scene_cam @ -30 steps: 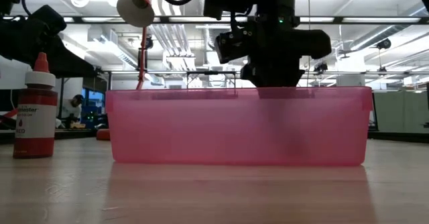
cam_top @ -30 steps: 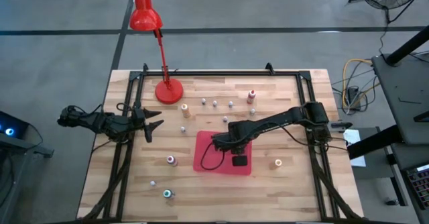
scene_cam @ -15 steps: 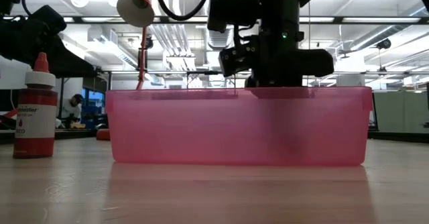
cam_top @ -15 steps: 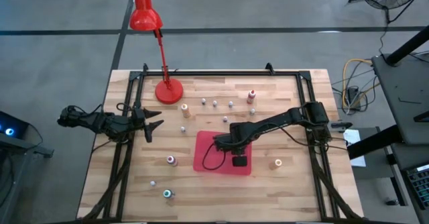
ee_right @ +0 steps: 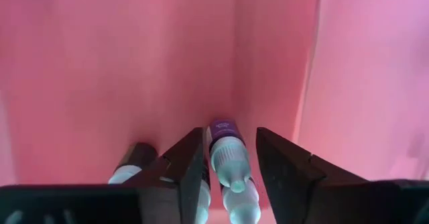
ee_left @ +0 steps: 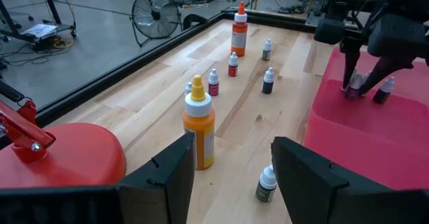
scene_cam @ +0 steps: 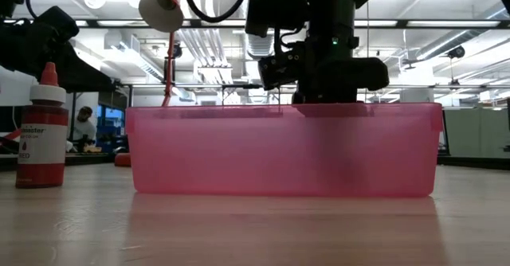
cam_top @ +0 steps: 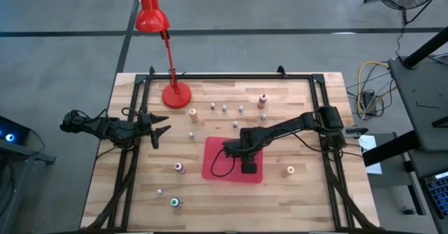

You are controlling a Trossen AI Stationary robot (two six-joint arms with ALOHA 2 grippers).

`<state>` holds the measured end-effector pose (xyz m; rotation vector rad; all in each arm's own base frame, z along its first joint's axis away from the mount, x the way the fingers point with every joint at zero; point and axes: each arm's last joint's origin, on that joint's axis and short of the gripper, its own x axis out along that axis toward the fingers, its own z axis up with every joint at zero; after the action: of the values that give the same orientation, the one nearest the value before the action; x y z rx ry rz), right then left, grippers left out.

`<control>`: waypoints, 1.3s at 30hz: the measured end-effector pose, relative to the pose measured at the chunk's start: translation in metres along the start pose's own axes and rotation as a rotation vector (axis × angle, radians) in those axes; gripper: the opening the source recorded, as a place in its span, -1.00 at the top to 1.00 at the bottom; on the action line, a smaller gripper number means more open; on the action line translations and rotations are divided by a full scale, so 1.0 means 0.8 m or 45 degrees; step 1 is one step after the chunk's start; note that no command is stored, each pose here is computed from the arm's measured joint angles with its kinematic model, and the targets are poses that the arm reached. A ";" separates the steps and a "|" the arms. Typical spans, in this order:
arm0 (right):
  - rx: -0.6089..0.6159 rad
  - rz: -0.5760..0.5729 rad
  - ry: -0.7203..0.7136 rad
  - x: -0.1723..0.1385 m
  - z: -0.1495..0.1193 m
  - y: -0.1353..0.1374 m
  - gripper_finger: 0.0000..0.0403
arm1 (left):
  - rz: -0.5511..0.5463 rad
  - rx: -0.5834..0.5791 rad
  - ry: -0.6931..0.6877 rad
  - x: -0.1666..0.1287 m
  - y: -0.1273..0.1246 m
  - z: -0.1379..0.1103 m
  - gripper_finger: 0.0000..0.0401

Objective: Pick & Place food coloring
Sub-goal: Put the small green food coloring bottle in the red bin

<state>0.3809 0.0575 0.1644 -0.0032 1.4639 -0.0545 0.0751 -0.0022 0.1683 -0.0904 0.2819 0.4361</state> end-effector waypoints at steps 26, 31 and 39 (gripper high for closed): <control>0.146 0.023 -0.221 -0.110 -0.028 -0.014 0.07 | 0.000 0.000 0.000 0.000 0.000 0.000 0.15; 0.288 -0.138 -0.282 -0.132 -0.038 -0.036 0.07 | 0.000 0.000 0.000 0.000 0.000 0.000 0.15; 0.629 -0.209 -0.320 -0.140 -0.040 -0.077 0.04 | 0.000 0.000 0.000 0.000 0.000 0.000 0.15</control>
<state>0.3352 0.0013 0.2747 0.2633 1.1655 -0.5303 0.0751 -0.0022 0.1684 -0.0905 0.2817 0.4360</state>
